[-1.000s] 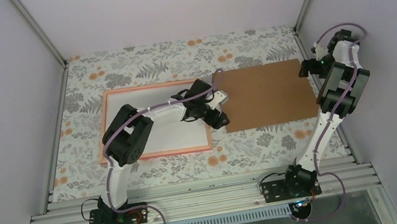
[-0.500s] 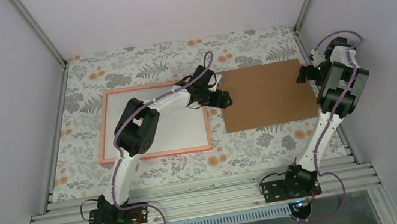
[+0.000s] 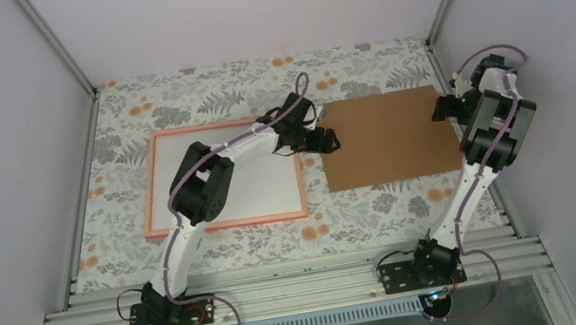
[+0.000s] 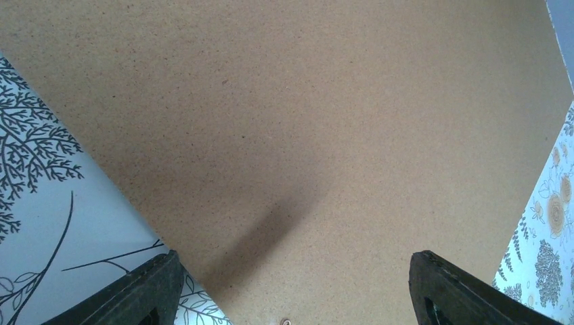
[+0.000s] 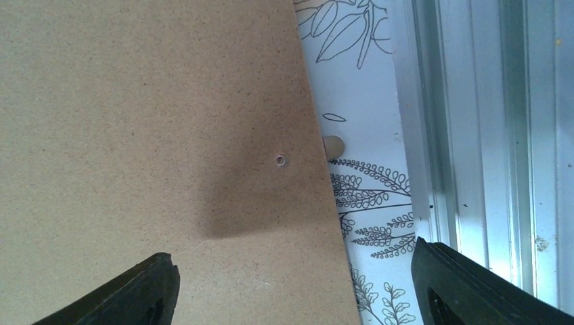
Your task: Put the photo into the frame
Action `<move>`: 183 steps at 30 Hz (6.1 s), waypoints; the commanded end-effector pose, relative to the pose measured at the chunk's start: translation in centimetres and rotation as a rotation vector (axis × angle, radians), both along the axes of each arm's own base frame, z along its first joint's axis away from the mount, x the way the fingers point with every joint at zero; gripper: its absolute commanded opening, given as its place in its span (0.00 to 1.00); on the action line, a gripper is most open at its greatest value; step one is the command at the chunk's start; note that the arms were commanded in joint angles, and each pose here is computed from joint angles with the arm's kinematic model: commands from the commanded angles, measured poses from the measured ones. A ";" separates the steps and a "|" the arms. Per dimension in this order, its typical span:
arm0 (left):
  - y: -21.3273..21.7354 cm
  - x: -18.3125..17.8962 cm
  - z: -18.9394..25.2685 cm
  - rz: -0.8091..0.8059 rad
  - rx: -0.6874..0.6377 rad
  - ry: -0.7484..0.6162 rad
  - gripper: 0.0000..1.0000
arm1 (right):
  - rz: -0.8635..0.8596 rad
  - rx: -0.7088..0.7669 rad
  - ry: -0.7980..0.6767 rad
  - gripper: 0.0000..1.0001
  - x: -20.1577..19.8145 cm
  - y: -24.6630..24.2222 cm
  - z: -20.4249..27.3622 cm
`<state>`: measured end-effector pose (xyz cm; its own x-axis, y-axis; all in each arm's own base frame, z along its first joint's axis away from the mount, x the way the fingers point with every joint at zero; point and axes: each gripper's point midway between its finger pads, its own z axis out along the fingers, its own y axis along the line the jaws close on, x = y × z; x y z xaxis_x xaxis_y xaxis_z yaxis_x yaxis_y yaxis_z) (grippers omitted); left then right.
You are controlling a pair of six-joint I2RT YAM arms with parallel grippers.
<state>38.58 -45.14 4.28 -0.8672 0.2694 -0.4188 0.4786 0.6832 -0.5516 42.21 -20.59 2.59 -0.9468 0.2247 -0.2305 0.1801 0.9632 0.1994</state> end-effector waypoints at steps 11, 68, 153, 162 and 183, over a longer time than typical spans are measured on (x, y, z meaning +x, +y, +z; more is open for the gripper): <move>1.8 -0.8 -4.4 0.032 0.076 0.098 0.84 | 0.032 0.118 -0.045 0.82 0.3 2.7 2.8; 8.0 2.1 -2.3 0.313 0.291 0.037 0.84 | -0.005 0.224 0.058 0.82 -4.1 5.6 -1.2; 15.5 3.1 6.7 0.121 -0.258 0.084 0.61 | 0.113 0.511 0.127 0.76 -5.6 17.9 -3.8; 11.2 2.0 16.2 -0.003 -0.389 -0.099 0.38 | 0.136 0.550 0.073 0.76 -4.5 18.3 -2.3; 12.6 7.2 20.2 0.111 -0.382 -0.172 0.02 | 0.310 0.313 -0.437 0.98 1.6 15.9 13.6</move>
